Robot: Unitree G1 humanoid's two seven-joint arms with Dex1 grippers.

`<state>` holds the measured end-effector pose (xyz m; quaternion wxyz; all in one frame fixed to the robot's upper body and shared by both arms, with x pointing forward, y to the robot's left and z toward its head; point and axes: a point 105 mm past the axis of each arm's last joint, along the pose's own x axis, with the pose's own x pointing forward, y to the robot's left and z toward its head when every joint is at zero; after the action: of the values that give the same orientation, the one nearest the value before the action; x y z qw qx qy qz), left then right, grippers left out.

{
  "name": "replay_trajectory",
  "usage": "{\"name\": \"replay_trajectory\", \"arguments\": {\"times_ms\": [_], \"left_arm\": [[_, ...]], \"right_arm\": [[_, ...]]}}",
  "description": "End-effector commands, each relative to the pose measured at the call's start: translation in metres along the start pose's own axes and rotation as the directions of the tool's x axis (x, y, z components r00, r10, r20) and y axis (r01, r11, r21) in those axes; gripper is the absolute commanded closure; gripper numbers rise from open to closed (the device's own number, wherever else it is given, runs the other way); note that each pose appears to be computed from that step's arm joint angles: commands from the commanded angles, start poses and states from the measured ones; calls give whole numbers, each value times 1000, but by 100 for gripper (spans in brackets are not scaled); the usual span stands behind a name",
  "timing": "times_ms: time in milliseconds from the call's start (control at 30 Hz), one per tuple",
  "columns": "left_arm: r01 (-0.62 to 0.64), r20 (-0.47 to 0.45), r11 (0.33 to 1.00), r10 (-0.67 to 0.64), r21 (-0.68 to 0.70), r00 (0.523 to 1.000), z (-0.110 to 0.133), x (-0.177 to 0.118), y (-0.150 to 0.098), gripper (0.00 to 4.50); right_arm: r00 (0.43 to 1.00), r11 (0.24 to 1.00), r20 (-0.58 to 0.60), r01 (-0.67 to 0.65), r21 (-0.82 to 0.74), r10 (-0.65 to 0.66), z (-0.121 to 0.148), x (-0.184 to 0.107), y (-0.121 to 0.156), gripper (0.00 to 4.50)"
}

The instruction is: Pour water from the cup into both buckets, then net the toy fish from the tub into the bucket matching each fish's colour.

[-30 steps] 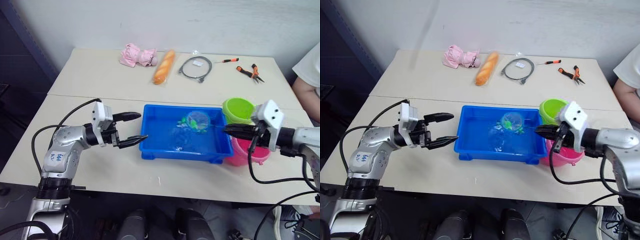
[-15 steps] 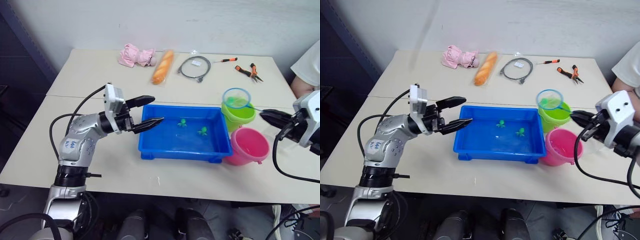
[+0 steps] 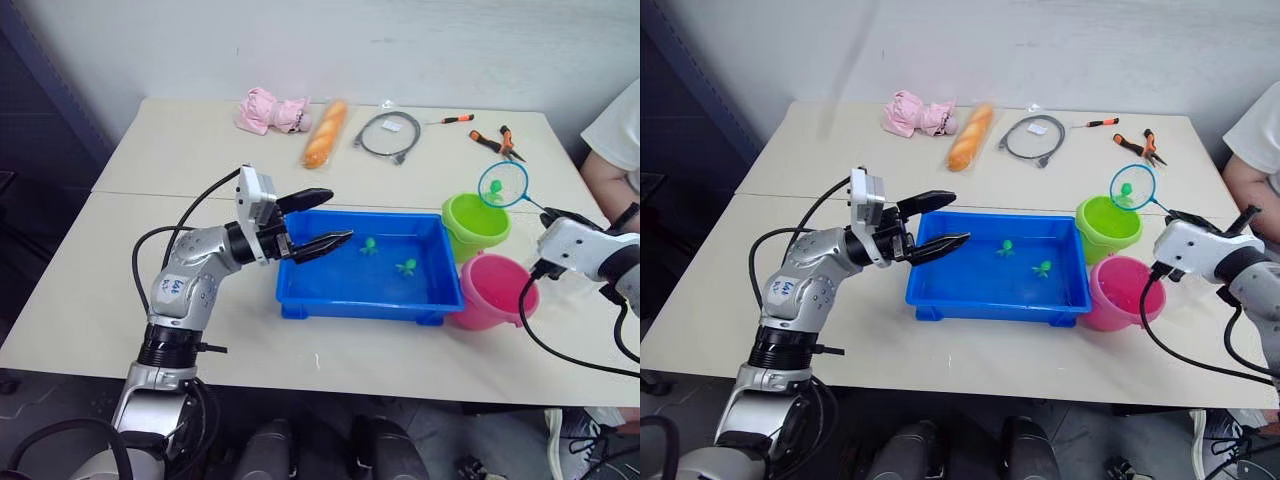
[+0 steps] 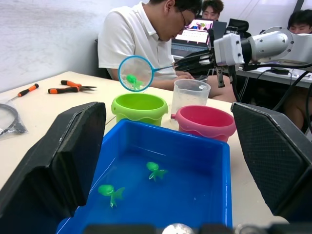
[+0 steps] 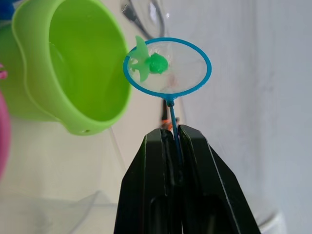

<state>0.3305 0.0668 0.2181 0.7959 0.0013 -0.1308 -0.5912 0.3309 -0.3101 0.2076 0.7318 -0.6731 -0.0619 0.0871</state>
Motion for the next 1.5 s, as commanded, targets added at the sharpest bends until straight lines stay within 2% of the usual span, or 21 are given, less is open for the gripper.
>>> {"name": "replay_trajectory", "arguments": {"times_ms": [33,267,367,500,600,700,800,867,933,967,1067,1133,1233,1300,1367,1500], "left_arm": [[19,10,999,-19,44,1000,6,3,-4,11],[18,20,999,-19,48,1000,7,5,-4,11],[20,23,999,-21,47,1000,6,6,-3,11],[27,23,998,-28,51,999,6,7,-4,11],[25,21,998,-26,53,999,6,6,-4,11],[17,12,998,-18,59,1000,5,2,-3,11],[12,9,998,-13,68,1000,7,-9,0,11],[19,-9,997,-18,76,1000,8,-20,1,11],[35,-50,996,-31,80,998,6,-36,1,11],[41,-71,996,-36,81,997,5,-43,1,11],[55,-139,995,-43,79,989,0,-64,0,11],[67,-198,994,-50,81,979,-4,-77,0,11],[79,-232,994,-59,79,971,-7,-84,-1,11],[82,-232,994,-63,73,971,-9,-83,-3,11],[86,-232,994,-67,71,970,-11,-80,-5,11],[93,-216,994,-78,58,973,-15,-74,-8,11]], "right_arm": [[998,980,23,65,-188,-62,-4,-3,-8,450],[993,937,63,112,-332,-97,-9,-12,0,450],[993,936,86,109,-335,-85,-4,-12,5,450],[993,940,17,118,-319,-118,-18,-14,7,450],[991,947,37,133,-294,-127,-15,-16,4,450],[981,963,85,187,-195,-173,-2,-18,-8,450],[971,981,146,185,48,-191,16,-18,-24,450],[964,974,227,95,204,-141,38,-18,-31,450],[931,938,363,-100,331,-29,68,-22,-29,450],[916,927,401,-173,334,26,77,-24,-28,450],[884,900,411,-349,260,224,87,-26,-12,450],[857,895,376,-426,130,353,90,-25,2,450],[857,904,330,-428,24,396,90,-18,7,450],[852,887,263,-460,-39,453,83,-13,21,450],[832,870,254,-479,-119,493,83,-12,32,450],[847,874,223,-449,-185,483,83,-1,30,450]]}}
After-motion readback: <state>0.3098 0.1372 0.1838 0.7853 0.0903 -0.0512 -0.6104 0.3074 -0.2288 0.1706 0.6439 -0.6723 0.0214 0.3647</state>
